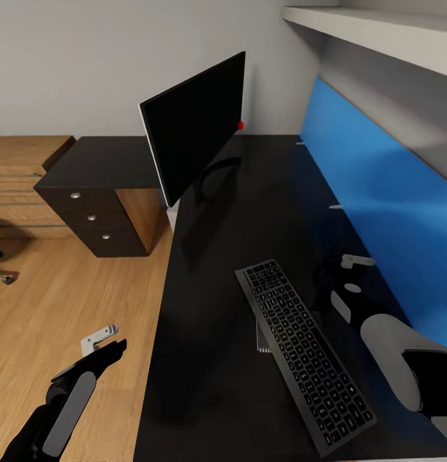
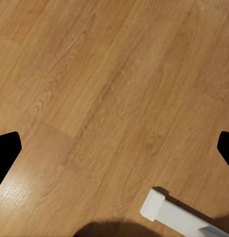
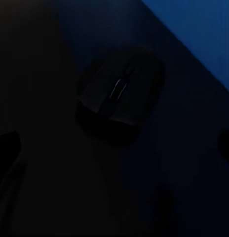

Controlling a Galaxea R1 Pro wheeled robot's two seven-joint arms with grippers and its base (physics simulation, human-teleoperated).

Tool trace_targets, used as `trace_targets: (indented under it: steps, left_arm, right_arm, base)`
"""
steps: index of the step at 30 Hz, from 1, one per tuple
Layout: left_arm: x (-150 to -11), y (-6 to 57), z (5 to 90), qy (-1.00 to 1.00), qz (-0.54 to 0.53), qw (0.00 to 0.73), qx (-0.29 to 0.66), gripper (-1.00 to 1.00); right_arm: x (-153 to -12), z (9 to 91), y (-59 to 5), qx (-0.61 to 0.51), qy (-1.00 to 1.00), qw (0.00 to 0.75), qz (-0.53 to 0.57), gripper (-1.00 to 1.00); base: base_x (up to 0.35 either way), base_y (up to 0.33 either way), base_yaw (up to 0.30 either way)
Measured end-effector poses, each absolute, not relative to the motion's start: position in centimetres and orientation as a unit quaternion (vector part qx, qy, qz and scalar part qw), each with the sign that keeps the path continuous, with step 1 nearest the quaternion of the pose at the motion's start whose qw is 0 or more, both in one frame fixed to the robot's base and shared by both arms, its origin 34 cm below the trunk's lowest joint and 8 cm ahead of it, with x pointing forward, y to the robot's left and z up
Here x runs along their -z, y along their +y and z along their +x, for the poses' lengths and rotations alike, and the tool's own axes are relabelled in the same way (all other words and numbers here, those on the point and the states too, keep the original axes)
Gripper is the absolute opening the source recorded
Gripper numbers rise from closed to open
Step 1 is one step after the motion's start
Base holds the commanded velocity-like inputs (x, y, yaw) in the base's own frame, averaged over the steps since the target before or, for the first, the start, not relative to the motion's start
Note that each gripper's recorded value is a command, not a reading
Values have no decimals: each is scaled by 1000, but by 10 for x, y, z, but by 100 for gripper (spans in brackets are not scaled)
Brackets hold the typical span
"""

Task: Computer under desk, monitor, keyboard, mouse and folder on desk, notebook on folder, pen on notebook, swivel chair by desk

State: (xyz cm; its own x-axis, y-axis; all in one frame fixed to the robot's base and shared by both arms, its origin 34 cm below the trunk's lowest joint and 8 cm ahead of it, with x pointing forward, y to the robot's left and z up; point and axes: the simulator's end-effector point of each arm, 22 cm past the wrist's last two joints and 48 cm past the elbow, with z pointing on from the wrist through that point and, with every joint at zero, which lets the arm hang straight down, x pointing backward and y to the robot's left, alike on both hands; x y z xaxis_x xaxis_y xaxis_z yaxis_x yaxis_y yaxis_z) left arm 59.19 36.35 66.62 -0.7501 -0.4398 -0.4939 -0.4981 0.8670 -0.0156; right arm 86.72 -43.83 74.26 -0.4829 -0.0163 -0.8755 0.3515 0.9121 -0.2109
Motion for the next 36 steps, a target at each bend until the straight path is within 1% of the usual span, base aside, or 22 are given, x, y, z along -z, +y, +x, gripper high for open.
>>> trace_targets:
  steps: [12,36]
  left_arm:
    - [-658,363,587,936,-251,240,-60,100]
    - [-685,362,581,936,-249,239,-62,100]
  right_arm:
    - [-735,867,-439,186,839,503,99,100]
    - [-760,861,-438,185,838,503,99,100]
  base:
    - [0,0,0]
    - [0,0,0]
